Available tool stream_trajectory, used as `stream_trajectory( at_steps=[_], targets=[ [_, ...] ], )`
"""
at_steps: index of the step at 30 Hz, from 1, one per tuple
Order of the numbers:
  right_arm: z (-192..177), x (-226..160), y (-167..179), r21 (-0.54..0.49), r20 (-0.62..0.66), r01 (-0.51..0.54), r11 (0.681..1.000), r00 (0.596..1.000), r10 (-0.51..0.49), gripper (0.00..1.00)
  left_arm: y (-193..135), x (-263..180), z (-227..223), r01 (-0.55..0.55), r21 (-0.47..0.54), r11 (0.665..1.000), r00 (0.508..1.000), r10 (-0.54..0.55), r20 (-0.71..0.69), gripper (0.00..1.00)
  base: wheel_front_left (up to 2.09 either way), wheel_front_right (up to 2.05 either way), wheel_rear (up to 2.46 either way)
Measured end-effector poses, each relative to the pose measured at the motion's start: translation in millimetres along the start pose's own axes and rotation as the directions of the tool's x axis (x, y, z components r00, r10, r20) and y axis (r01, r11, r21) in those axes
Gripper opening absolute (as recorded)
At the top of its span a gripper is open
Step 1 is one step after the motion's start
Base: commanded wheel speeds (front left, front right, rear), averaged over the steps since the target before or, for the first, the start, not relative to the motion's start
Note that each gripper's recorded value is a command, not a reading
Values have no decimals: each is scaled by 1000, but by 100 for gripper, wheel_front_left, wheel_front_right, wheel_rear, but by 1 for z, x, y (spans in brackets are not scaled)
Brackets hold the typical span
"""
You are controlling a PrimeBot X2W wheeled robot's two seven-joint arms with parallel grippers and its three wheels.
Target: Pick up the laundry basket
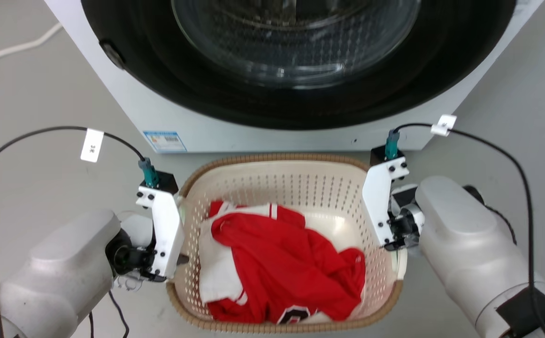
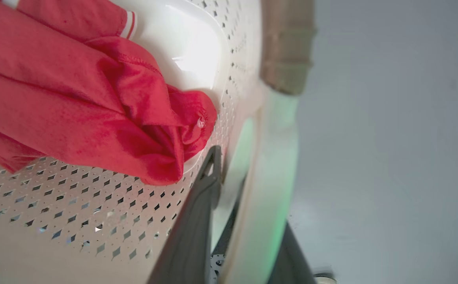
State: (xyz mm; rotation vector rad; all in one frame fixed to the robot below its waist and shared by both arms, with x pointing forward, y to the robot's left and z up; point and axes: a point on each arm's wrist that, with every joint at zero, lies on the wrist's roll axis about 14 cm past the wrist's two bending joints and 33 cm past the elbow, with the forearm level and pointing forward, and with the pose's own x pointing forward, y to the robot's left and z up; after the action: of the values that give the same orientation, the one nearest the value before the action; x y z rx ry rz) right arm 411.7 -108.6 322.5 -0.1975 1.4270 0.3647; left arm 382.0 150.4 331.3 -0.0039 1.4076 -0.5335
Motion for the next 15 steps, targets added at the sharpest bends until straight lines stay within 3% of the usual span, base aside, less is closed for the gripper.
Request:
stream_trajectory(
  at_steps=[15],
  targets=[
    [-12, -60, 14, 14, 40, 5, 1000, 999, -5, 0, -18, -49, -16, -35, 33, 999, 999, 35, 2, 0, 0, 0, 0]
  ],
)
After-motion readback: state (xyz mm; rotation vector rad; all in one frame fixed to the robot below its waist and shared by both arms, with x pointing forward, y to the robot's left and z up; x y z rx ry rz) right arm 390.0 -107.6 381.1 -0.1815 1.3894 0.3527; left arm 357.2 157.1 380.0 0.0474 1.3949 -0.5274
